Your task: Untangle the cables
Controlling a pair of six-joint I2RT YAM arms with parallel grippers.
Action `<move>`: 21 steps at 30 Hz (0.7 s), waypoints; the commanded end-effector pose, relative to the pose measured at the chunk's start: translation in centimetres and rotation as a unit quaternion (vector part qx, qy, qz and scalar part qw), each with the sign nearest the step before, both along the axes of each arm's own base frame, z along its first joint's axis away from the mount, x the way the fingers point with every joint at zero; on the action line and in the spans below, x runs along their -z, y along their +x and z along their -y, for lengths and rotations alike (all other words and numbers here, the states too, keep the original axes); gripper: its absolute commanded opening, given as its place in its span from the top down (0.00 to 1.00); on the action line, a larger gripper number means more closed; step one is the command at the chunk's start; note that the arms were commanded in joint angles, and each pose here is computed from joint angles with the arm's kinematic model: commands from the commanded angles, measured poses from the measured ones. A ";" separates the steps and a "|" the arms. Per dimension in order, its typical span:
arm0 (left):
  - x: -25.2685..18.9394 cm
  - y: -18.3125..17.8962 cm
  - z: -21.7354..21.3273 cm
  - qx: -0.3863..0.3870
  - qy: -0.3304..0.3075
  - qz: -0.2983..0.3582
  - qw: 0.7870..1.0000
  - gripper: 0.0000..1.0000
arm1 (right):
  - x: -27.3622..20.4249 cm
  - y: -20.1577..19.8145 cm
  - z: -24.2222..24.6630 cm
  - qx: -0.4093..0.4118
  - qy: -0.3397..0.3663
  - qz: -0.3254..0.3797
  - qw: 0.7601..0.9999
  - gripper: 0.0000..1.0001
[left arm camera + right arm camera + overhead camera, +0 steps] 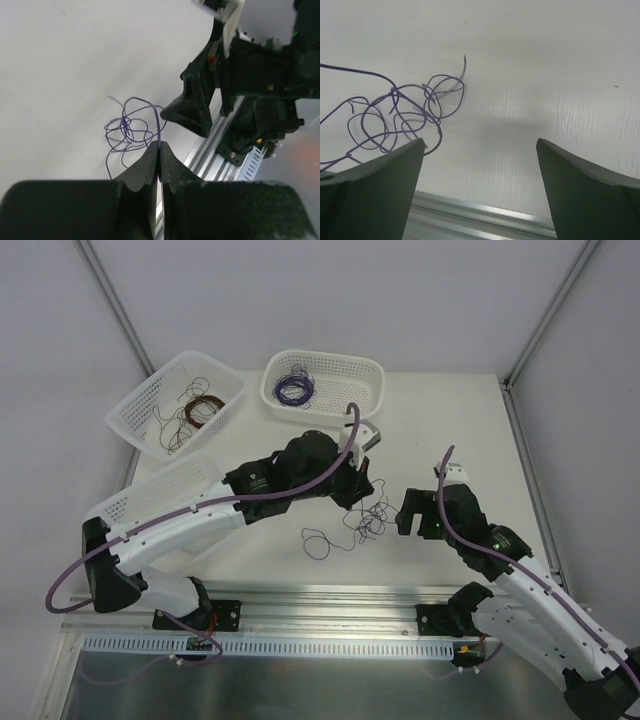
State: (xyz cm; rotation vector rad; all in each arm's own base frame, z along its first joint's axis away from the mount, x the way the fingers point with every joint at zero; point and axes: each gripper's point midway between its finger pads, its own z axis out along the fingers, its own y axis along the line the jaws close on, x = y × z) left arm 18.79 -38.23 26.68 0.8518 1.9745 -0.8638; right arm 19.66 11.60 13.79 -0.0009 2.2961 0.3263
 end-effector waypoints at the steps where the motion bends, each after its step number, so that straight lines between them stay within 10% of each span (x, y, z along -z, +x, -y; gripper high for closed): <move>1: -6.5 0.4 -1.9 -0.012 -0.039 0.051 0.998 1.00 | -1.3 0.2 -0.7 -0.022 0.019 0.032 0.999 0.00; 21: -13.0 3.1 -6.8 -0.100 -0.074 0.129 0.984 1.00 | -2.7 -0.1 -4.1 -0.106 0.063 0.035 0.992 0.04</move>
